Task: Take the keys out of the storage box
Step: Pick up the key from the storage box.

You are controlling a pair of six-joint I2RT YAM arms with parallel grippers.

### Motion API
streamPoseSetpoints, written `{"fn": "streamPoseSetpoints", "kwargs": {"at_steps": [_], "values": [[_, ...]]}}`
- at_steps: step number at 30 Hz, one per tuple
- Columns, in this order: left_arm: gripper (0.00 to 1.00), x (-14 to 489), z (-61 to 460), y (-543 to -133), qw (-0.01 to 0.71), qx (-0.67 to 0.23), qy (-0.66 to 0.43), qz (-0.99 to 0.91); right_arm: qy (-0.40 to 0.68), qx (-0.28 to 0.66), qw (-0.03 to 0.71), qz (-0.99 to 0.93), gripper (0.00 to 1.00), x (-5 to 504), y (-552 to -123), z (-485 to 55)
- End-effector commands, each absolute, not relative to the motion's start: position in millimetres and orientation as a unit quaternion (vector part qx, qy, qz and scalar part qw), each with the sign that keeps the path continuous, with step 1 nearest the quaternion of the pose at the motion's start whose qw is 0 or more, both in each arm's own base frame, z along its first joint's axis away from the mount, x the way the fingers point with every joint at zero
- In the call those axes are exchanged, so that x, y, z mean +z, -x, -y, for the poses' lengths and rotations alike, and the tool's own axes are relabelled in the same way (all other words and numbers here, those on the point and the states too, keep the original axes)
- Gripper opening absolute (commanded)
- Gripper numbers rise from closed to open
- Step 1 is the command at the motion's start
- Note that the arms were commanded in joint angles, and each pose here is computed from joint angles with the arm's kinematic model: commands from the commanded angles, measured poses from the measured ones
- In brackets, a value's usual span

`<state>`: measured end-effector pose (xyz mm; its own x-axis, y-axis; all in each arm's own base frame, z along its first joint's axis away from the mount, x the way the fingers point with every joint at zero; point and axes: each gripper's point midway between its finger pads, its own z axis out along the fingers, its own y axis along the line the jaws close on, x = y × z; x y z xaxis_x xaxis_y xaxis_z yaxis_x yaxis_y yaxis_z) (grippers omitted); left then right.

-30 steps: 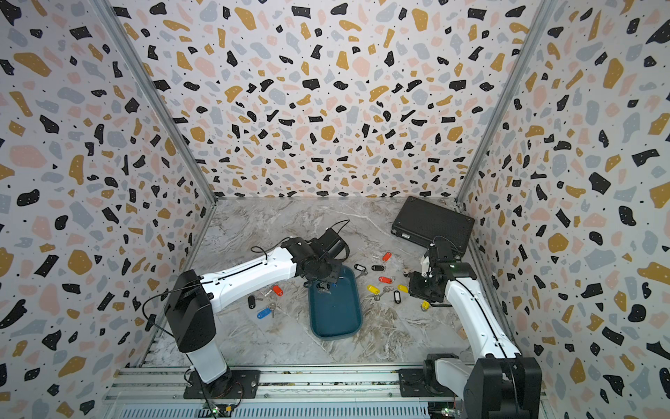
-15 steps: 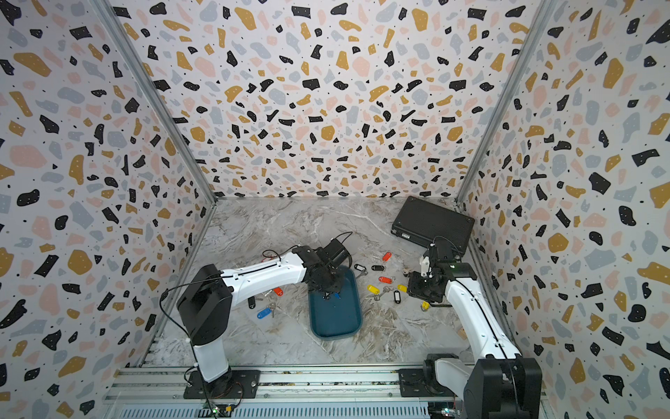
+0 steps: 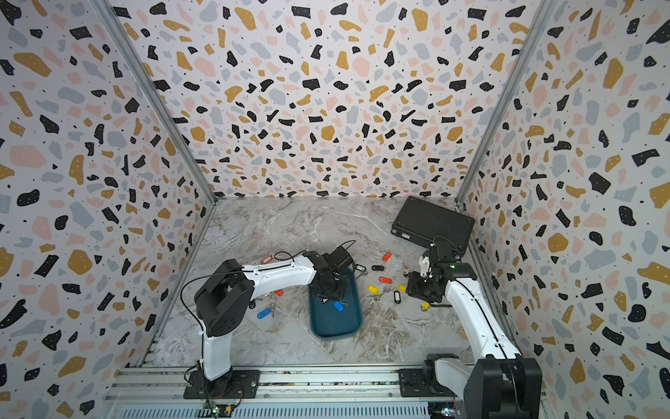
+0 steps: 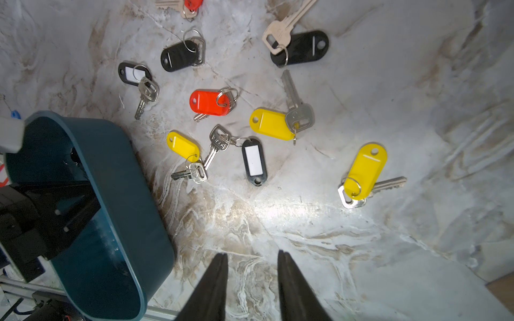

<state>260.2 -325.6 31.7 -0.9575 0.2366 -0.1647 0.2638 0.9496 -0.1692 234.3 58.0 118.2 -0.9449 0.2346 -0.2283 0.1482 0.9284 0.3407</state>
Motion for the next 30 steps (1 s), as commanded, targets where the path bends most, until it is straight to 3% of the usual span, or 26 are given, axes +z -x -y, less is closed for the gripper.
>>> {"fn": "streamPoseSetpoints", "kwargs": {"at_steps": [1, 6, 14, 28, 30], "values": [[0.43, 35, 324, -259, 0.075, -0.097, -0.122, -0.985, -0.099, 0.164, 0.123, -0.974, 0.36, 118, -227, -59], [0.50, 33, 322, -257, 0.072, -0.093, -0.120, -0.986, -0.099, 0.164, 0.124, -0.974, 0.36, 118, -227, -59], [0.42, 32, 321, -253, 0.070, -0.092, -0.120, -0.986, -0.098, 0.164, 0.124, -0.974, 0.36, 118, -227, -59], [0.00, 35, 331, -245, 0.069, -0.083, -0.142, -0.984, -0.099, 0.164, 0.125, -0.974, 0.35, 119, -227, -59], [0.00, 41, 328, -246, 0.074, -0.081, -0.142, -0.984, -0.098, 0.164, 0.125, -0.974, 0.35, 120, -227, -59]]}}
